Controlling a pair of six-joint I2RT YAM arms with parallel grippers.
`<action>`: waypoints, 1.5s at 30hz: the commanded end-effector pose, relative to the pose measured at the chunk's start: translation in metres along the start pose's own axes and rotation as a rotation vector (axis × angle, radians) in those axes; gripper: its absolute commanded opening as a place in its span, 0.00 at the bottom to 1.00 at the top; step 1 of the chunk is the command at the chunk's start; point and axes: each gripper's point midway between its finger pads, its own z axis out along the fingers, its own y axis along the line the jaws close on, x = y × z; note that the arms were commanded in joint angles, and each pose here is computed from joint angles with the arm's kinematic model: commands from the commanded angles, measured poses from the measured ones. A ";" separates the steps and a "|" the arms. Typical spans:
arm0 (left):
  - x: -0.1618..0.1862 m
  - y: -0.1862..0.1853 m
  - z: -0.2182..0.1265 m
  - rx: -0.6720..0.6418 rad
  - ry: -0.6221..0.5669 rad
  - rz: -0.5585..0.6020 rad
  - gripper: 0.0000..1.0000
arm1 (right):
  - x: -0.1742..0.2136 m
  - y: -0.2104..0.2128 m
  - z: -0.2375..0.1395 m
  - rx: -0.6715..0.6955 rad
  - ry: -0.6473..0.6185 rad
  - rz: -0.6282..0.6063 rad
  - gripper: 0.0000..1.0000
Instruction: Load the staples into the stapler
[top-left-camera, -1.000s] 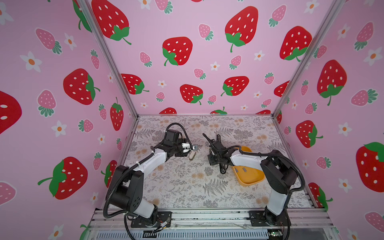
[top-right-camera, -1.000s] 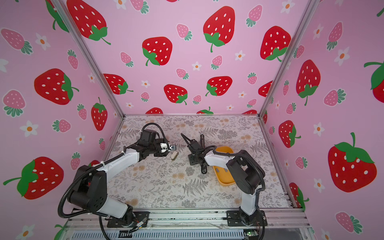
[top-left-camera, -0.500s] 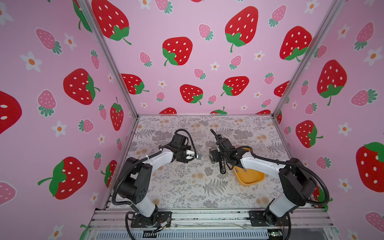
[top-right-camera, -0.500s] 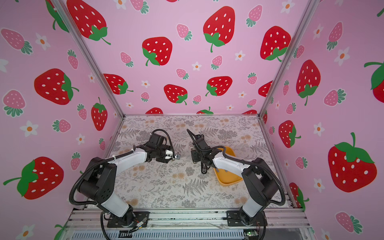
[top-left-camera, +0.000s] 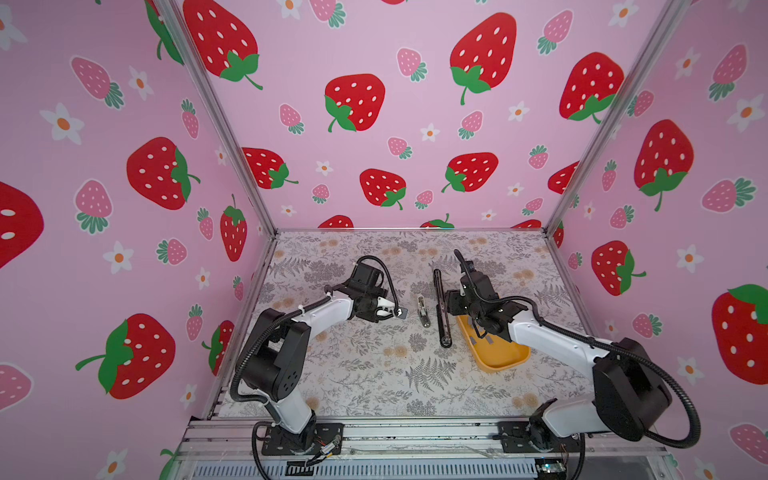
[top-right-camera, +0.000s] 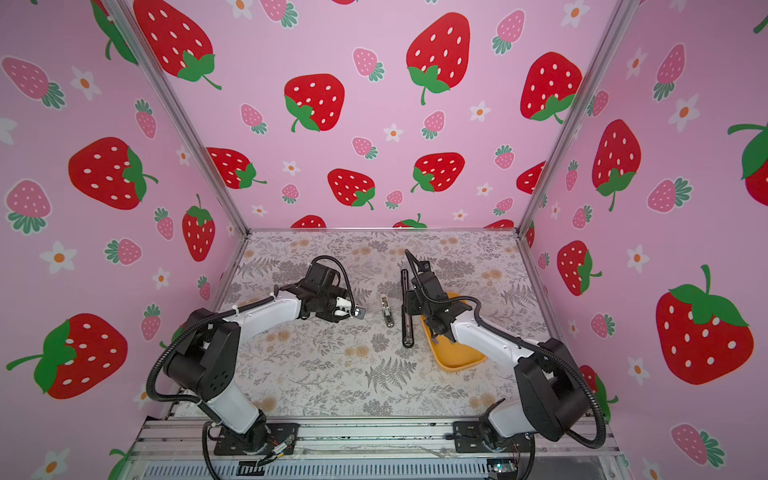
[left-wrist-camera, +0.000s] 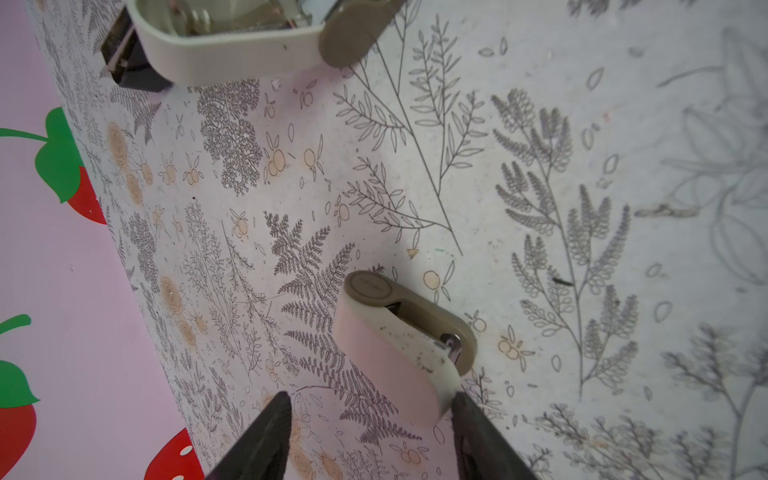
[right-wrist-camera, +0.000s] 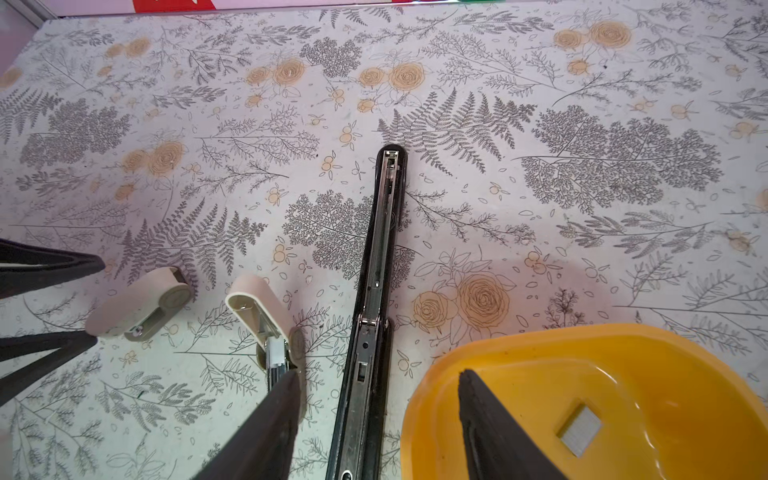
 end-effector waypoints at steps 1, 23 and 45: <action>0.001 0.006 0.000 0.010 0.011 0.056 0.63 | -0.001 0.001 -0.001 -0.021 -0.007 0.029 0.63; 0.018 0.002 0.013 0.043 0.068 0.163 0.63 | 0.000 0.003 0.000 -0.051 0.005 0.038 0.63; 0.001 0.013 0.033 0.031 -0.003 0.187 0.65 | 0.017 0.014 0.017 -0.104 0.068 0.046 0.64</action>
